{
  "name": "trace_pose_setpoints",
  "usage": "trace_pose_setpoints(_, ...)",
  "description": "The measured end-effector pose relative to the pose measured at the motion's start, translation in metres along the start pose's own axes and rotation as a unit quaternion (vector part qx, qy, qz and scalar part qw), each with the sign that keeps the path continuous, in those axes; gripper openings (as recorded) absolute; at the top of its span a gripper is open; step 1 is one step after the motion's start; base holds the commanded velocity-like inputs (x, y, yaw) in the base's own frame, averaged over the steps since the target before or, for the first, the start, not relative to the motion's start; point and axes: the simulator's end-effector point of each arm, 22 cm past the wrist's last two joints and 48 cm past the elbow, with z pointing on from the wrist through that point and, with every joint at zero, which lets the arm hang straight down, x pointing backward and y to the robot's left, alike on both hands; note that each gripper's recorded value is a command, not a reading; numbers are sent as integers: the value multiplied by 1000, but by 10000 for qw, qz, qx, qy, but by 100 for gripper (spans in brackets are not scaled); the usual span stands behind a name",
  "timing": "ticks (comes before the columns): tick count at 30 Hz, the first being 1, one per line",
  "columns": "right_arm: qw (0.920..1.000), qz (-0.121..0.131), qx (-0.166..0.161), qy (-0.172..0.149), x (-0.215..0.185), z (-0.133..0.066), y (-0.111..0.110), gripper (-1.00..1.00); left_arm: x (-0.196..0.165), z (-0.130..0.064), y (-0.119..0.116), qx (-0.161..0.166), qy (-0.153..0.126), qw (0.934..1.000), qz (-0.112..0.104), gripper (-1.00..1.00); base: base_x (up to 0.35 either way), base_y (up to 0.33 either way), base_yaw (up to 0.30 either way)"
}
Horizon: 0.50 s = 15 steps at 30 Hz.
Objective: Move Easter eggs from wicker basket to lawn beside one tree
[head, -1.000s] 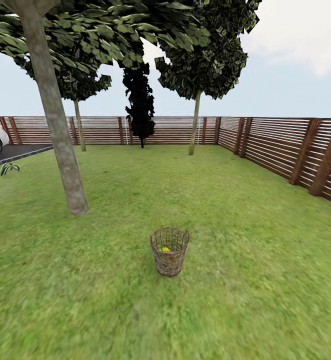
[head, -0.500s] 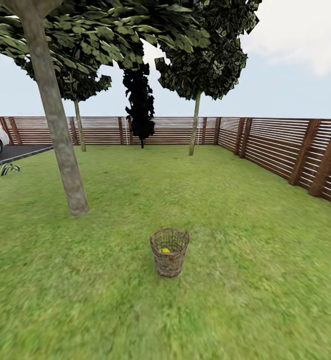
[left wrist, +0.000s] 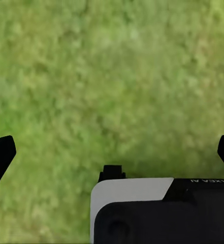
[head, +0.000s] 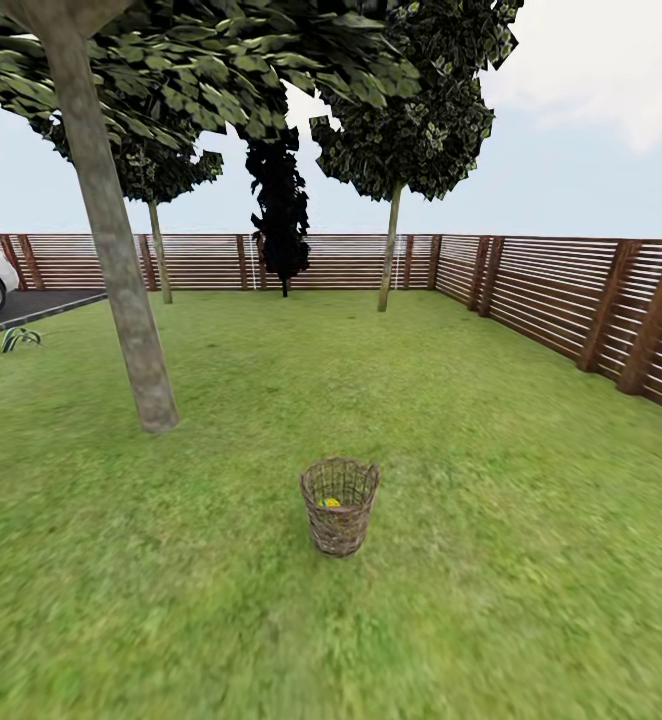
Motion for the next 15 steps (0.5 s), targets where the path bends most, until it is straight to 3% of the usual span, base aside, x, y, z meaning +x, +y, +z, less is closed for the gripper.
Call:
trace_pose_setpoints(7, 10000, -11, -7, 28, 2, -7, 1, 100, -15, -8, 3, -17, -338, 9993, -149, 100, 0, 0, 0)
trace_pose_setpoints(15, 10000, -3, -14, 32, 2, -15, 3, 100, -18, -16, 3, -23, -402, 9988, -274, 100, 0, 0, 0)
